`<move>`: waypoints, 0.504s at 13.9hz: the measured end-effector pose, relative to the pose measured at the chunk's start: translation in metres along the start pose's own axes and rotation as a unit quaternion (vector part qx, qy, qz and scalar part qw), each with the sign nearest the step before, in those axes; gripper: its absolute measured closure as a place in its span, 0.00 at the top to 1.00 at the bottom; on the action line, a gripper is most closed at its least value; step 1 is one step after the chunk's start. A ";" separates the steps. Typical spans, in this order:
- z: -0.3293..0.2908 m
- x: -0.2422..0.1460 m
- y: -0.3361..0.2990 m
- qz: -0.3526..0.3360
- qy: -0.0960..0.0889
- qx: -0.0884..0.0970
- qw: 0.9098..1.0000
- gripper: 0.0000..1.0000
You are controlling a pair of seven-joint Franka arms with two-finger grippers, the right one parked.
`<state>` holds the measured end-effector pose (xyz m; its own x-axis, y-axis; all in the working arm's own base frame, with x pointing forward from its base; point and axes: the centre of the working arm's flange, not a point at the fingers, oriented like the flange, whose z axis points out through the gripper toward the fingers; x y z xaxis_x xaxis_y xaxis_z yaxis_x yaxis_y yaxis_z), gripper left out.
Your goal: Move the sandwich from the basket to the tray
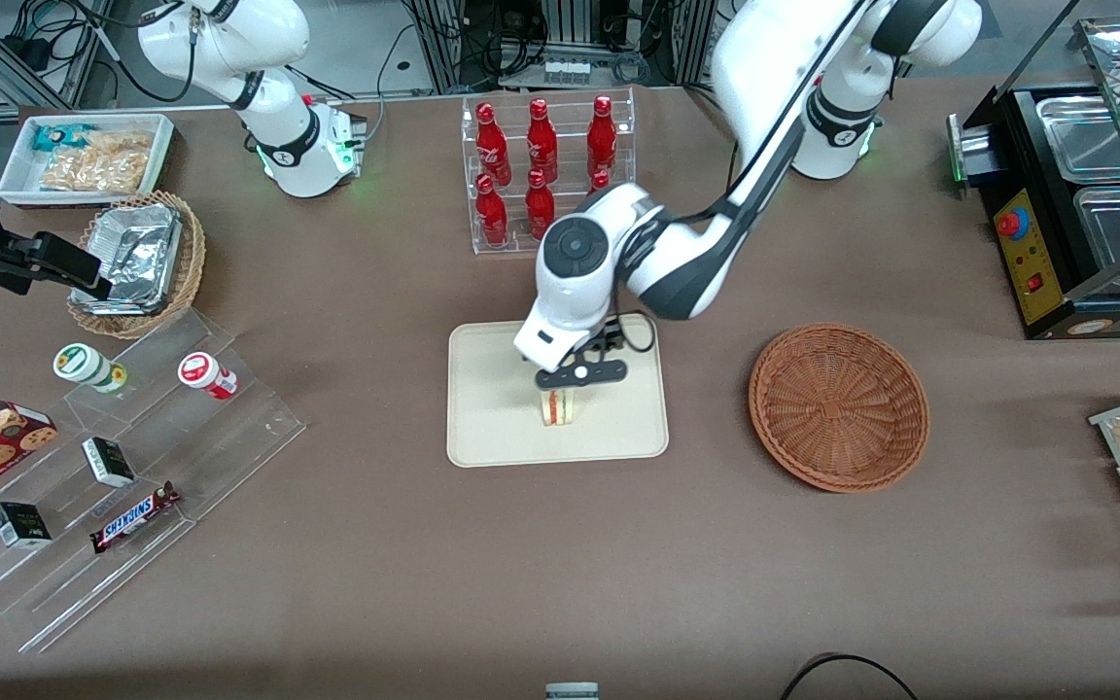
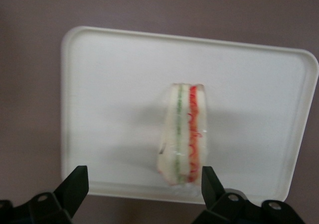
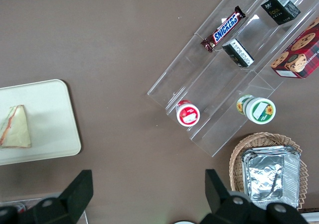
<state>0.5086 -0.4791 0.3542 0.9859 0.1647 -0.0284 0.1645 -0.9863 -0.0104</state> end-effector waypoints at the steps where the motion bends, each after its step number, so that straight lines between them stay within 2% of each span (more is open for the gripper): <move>1: -0.030 0.010 -0.021 -0.015 0.004 0.009 1.000 1.00; 4: -0.093 0.031 -0.089 -0.056 0.002 0.025 0.998 1.00; 7: -0.140 0.055 -0.174 -0.063 -0.019 0.043 0.997 1.00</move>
<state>0.5380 -0.2995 0.4940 0.9554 0.2895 -0.0589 0.2828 -0.9538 -0.1015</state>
